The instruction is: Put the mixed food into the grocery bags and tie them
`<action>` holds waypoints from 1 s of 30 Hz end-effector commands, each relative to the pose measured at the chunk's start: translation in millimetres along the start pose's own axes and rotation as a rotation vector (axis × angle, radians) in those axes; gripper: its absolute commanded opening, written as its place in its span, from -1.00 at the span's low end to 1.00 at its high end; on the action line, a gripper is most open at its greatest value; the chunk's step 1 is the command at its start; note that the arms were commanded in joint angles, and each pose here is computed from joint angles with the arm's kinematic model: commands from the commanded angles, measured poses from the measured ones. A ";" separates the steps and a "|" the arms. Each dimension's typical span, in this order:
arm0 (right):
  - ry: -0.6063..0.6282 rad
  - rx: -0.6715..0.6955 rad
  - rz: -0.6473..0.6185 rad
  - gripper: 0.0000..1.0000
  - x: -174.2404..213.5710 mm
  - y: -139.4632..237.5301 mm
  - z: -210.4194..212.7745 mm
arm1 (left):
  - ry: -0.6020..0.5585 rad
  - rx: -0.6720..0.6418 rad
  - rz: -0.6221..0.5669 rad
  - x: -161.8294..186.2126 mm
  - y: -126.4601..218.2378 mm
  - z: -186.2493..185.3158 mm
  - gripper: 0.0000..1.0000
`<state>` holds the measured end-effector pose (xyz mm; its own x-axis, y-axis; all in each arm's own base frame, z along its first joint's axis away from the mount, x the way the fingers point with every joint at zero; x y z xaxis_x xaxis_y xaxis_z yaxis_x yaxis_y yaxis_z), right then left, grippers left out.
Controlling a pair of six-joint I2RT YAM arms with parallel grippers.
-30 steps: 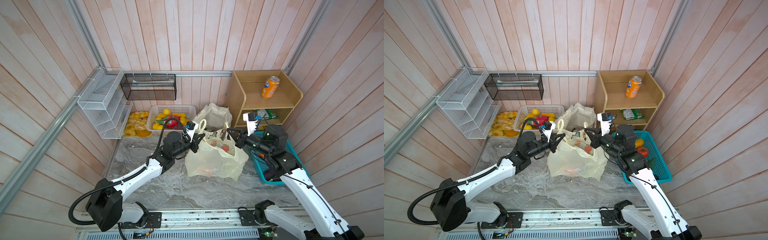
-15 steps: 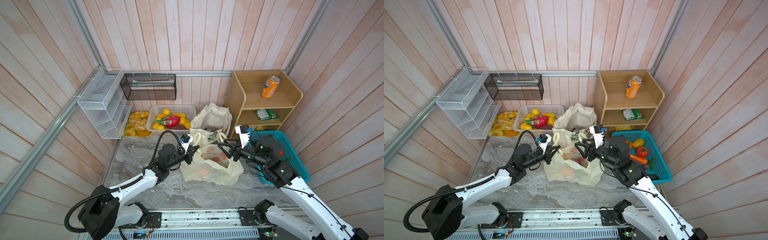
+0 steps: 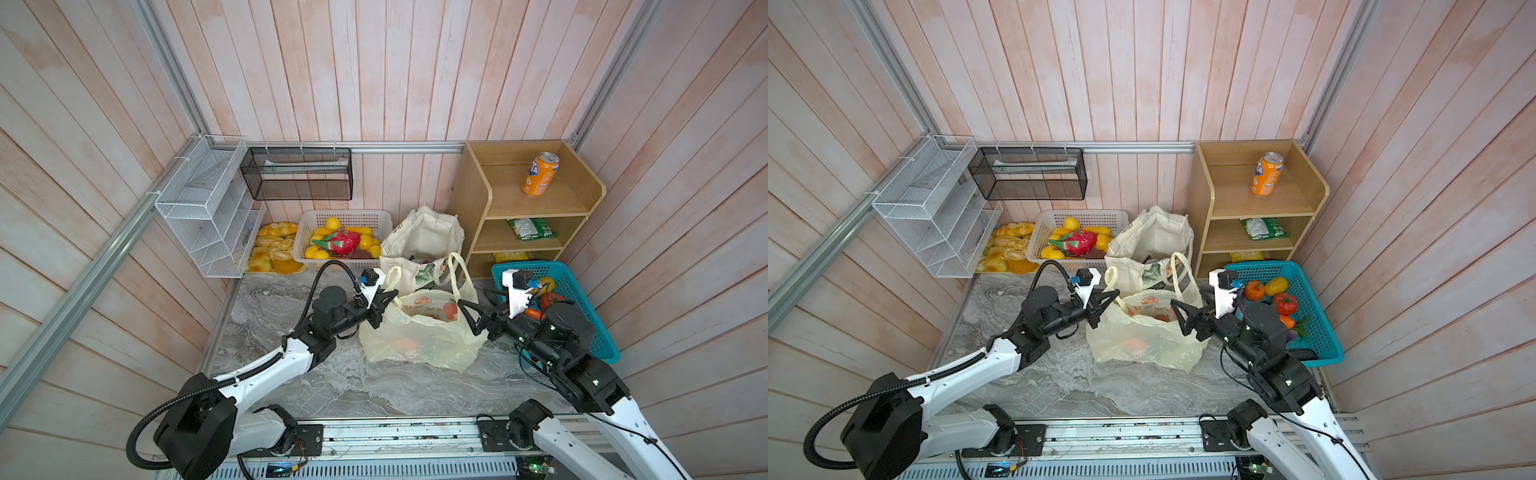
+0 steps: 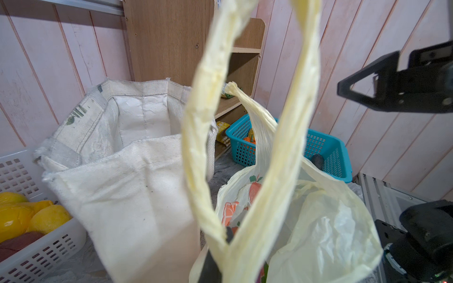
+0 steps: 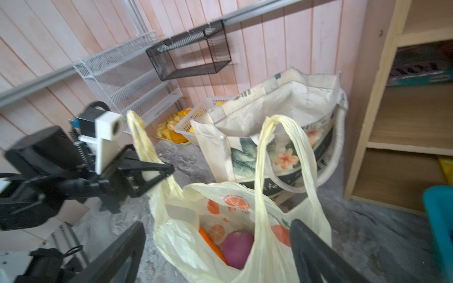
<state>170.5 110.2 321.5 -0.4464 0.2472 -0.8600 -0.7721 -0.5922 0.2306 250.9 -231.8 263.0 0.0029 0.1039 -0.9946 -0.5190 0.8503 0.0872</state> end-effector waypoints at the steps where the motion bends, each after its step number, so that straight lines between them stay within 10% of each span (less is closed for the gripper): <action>1: -0.013 0.103 0.022 0.96 10.7 -9.8 -22.4 | -0.016 0.024 0.001 1.1 -1.0 -0.3 -1.00; 30: 0.011 0.125 0.145 0.96 19.7 -56.5 -48.8 | -0.001 0.054 0.009 3.3 -9.2 1.3 -1.00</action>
<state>225.0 108.8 266.5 -0.5793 0.1799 -0.7950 -0.7311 -0.5459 0.4093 253.3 -236.7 249.3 -0.0287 0.1262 -0.9916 -0.4781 0.8694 0.1245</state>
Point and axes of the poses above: each gripper's point midway between its finger pads, its own y axis back along the fingers, its own z axis along the line the jaws close on, x = y × z, the point moved 7 cm from there along y, back along the fingers, and after that the axes turned 8 degrees about -y, right-handed, at the moved point
